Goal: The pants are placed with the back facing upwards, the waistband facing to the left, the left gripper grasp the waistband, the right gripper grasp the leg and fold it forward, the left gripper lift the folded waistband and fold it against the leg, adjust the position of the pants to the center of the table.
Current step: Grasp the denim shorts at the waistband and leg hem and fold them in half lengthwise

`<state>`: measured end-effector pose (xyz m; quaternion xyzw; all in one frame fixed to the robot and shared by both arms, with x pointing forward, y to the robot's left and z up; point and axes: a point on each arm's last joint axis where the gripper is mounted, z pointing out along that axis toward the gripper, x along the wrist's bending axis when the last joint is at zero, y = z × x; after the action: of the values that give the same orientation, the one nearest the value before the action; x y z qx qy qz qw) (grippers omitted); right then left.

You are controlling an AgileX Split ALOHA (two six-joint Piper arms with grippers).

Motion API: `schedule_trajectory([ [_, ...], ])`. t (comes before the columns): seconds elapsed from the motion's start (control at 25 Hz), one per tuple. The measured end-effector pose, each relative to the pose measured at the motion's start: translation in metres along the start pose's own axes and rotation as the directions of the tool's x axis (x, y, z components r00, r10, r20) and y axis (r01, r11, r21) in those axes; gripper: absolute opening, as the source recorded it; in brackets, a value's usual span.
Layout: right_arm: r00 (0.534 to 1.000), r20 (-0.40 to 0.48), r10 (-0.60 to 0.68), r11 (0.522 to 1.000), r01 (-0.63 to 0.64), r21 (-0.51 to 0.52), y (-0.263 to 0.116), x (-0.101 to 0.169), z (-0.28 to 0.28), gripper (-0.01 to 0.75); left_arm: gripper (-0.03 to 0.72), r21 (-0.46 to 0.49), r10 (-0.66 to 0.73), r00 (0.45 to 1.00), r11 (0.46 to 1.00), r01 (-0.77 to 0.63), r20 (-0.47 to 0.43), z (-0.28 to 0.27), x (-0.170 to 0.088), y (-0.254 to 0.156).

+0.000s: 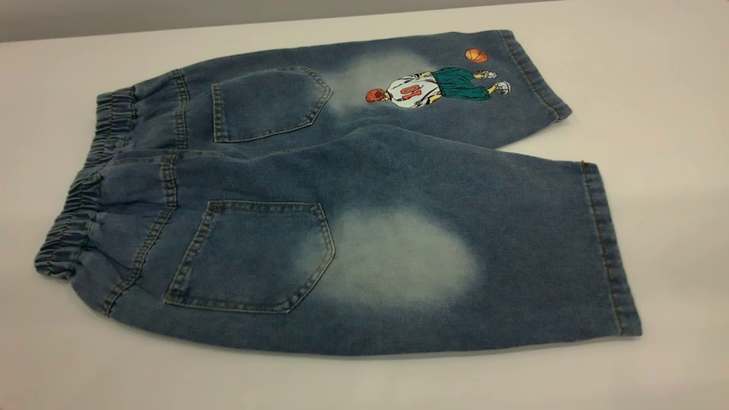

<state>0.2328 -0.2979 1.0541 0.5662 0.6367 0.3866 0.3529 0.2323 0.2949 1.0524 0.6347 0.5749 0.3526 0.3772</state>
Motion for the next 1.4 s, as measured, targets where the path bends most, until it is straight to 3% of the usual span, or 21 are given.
schedule_trajectory([
  [1.24, 1.000, -0.003, 0.001, 1.000, -0.001, -0.001, 0.0001, 0.0002, 0.0000, 0.562, 0.413, 0.001, 0.000, 1.000, 1.000, 0.000, -0.002, 0.0000, 0.0002, -0.0001],
  [1.4, 0.997, -0.053, 0.056, 0.998, -0.056, -0.006, 0.0010, 0.0047, -0.0007, 0.562, 0.413, -0.003, -0.028, 1.000, 1.000, 0.028, -0.003, 0.0005, 0.0005, 0.0043],
])
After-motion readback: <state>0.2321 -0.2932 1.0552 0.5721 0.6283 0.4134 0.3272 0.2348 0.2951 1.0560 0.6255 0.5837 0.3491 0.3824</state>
